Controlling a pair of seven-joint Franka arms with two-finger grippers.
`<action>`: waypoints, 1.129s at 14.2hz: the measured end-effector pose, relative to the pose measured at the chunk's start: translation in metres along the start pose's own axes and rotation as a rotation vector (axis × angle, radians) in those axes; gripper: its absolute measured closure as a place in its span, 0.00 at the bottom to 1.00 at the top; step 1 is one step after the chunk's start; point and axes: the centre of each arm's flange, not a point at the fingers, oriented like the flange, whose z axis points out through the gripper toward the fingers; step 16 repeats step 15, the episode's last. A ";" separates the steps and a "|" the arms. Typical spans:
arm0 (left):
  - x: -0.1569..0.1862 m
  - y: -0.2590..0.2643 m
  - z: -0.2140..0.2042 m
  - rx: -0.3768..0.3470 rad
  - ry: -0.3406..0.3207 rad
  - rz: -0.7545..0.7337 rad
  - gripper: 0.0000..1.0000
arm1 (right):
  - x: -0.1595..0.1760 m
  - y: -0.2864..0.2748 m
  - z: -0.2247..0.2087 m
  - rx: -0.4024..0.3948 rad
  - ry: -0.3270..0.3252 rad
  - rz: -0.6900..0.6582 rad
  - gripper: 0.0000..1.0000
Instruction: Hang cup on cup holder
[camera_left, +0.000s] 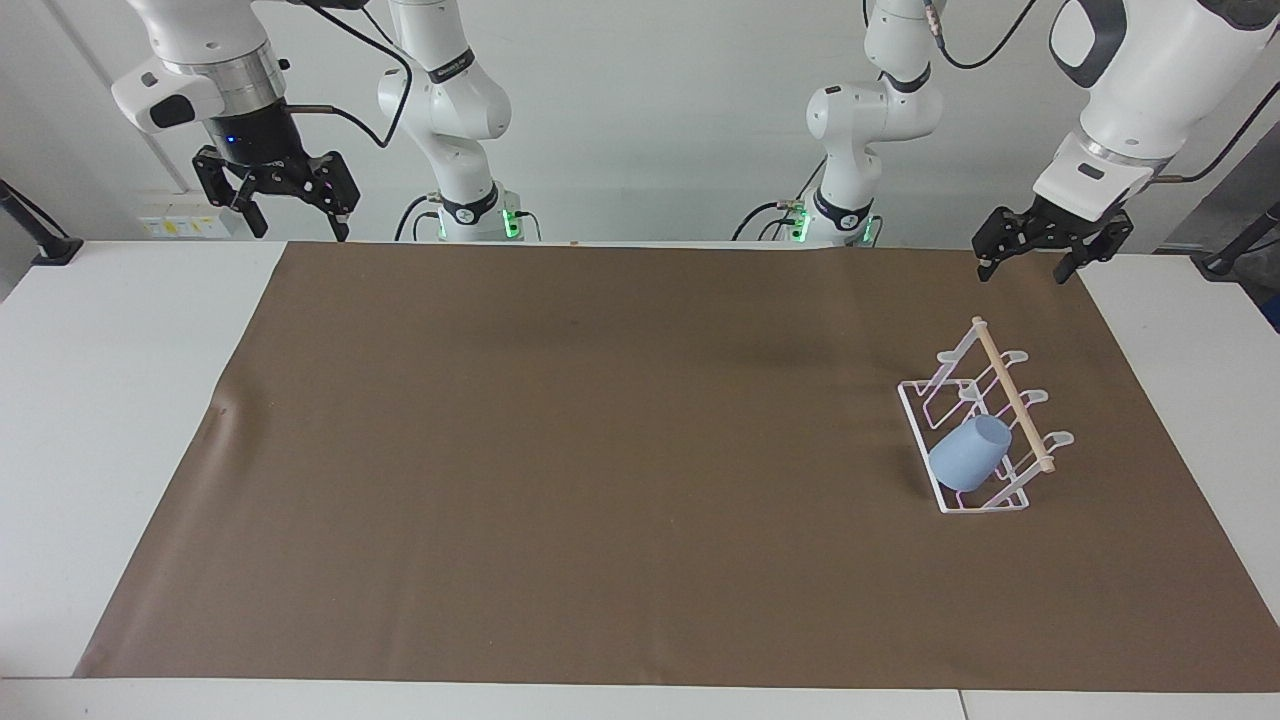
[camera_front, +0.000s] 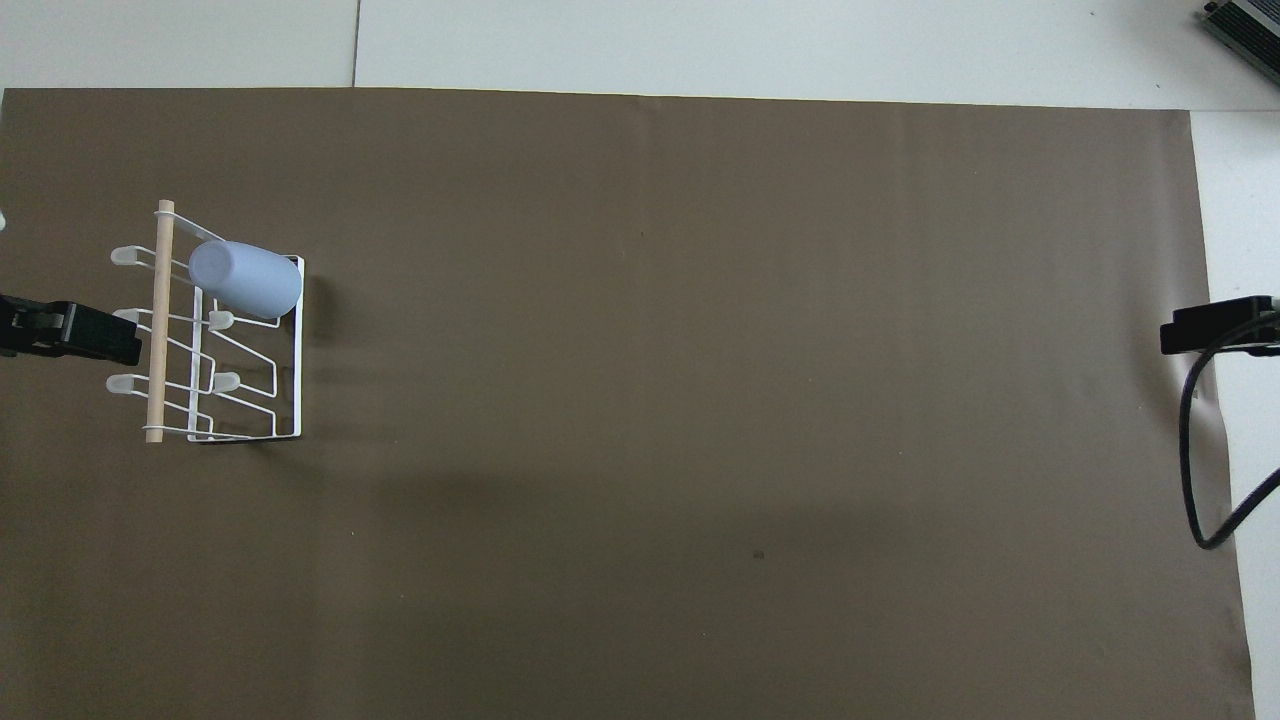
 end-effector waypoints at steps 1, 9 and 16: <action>-0.001 0.002 0.000 -0.022 -0.005 0.001 0.00 | 0.000 0.000 0.000 0.000 0.000 0.000 0.00; -0.004 0.006 -0.002 -0.051 -0.018 0.013 0.00 | 0.000 0.000 0.000 0.000 -0.001 0.000 0.00; -0.006 0.006 -0.007 -0.049 -0.011 0.013 0.00 | 0.000 0.000 0.000 0.000 -0.001 0.000 0.00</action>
